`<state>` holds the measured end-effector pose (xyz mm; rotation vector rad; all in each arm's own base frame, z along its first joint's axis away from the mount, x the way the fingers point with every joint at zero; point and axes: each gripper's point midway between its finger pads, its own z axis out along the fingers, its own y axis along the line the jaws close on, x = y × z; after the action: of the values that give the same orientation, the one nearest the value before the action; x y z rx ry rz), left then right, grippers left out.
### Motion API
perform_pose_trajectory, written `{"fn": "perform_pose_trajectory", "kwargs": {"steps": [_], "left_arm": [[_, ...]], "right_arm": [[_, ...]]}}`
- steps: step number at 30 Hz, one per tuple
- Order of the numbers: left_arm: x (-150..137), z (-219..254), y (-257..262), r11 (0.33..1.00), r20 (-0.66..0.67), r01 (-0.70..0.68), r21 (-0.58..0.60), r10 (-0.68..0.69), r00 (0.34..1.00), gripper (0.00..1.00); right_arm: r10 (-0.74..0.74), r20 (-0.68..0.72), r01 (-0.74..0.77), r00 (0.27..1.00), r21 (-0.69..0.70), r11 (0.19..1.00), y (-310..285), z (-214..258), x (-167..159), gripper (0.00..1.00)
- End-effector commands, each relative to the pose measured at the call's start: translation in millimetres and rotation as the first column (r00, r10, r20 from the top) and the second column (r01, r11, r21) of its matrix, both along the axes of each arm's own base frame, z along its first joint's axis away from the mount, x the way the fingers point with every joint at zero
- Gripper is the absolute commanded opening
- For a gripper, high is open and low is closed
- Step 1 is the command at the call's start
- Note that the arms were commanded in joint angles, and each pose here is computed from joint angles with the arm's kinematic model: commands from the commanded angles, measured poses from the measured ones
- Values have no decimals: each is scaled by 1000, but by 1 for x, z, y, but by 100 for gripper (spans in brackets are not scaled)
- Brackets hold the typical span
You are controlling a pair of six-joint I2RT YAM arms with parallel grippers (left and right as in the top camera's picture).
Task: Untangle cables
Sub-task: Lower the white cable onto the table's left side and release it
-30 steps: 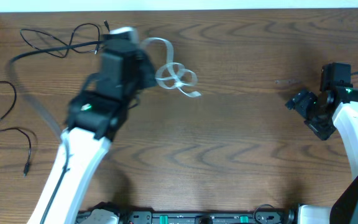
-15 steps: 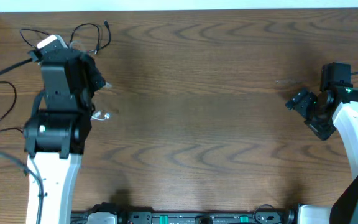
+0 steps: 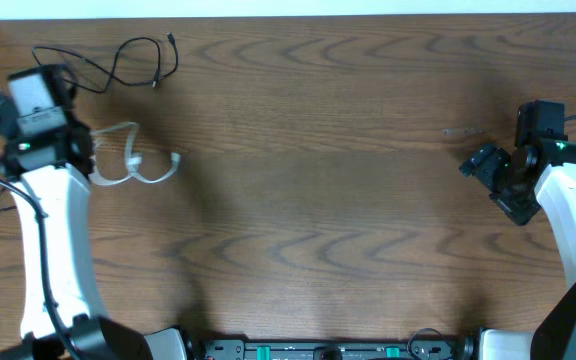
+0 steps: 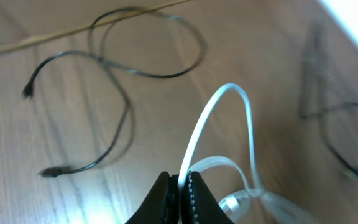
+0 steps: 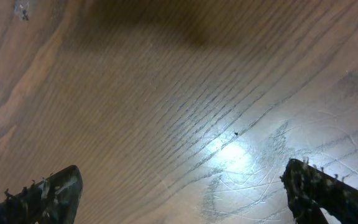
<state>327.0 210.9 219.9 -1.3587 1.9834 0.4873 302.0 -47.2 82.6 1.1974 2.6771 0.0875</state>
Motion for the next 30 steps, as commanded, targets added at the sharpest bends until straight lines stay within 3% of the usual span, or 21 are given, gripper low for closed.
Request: {"fn": "perform_pose_trajectory", "kwargs": {"steps": [1, 16, 30], "left_arm": [[-8, -18, 13, 996, -9, -54, -77, 53, 999, 7], [-7, -28, 16, 994, -28, -61, -95, 58, 998, 8], [40, -70, 33, 996, -29, 11, -87, -14, 999, 8]], "right_arm": [[-10, -4, 10, 1000, -11, 1000, -4, -1, -1, 99], [-11, -4, 11, 1000, -11, 1000, -4, -1, -1, 99], [-10, -4, 10, 1000, -11, 1000, -4, -1, -1, 99]]}}
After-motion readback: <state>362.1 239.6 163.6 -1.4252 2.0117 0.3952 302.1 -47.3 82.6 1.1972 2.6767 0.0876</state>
